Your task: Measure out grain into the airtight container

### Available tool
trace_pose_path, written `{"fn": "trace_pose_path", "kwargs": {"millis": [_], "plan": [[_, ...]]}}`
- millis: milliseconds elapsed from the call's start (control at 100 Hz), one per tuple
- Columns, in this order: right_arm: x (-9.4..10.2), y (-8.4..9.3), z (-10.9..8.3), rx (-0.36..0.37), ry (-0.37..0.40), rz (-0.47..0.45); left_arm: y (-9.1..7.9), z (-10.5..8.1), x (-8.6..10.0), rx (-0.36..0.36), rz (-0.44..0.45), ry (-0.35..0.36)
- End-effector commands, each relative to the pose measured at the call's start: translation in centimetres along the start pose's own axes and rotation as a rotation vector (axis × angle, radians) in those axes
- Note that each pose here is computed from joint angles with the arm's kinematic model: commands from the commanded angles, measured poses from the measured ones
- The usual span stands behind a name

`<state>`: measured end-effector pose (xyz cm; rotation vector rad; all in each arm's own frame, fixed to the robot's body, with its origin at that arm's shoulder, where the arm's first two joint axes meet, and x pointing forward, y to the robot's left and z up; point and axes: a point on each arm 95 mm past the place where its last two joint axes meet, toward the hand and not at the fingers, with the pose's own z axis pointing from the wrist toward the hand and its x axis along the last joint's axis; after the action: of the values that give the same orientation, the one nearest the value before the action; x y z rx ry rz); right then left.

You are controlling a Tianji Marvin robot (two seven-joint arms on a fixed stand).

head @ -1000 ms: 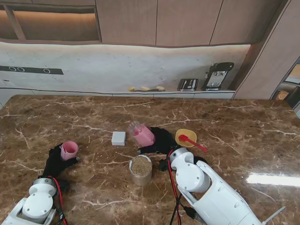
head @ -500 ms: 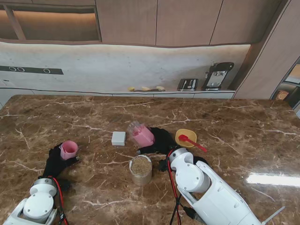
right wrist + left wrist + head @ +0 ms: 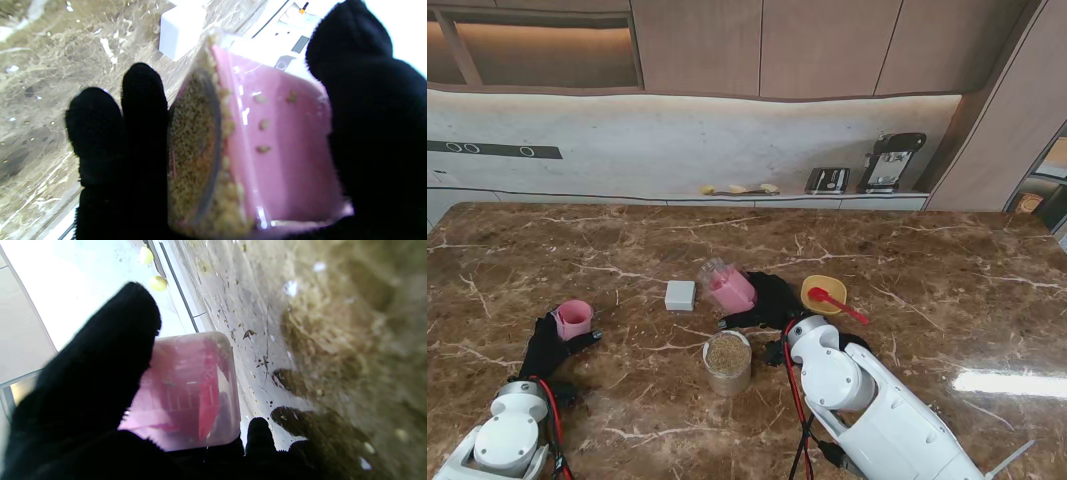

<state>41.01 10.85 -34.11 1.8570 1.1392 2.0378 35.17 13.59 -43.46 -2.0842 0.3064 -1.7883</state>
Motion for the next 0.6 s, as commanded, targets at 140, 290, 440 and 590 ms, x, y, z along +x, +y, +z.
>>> {"fn": "trace_pose_path", "kwargs": {"millis": [140, 290, 440, 590], "plan": [[-0.1, -0.3, -0.2, 0.021, -0.013, 0.0, 1.3, -0.9, -1.5, -0.032, 0.011, -0.024], [0.0, -0.3, -0.2, 0.023, -0.013, -0.005, 1.2, -0.8, -1.6, -0.037, 0.023, -0.02], [0.2, -0.2, -0.1, 0.025, -0.009, -0.013, 1.1, -0.8, -2.0, -0.039, 0.028, -0.028], [0.3, -0.1, -0.1, 0.03, -0.006, -0.021, 1.0, -0.8, -2.7, -0.044, 0.073, -0.047]]}}
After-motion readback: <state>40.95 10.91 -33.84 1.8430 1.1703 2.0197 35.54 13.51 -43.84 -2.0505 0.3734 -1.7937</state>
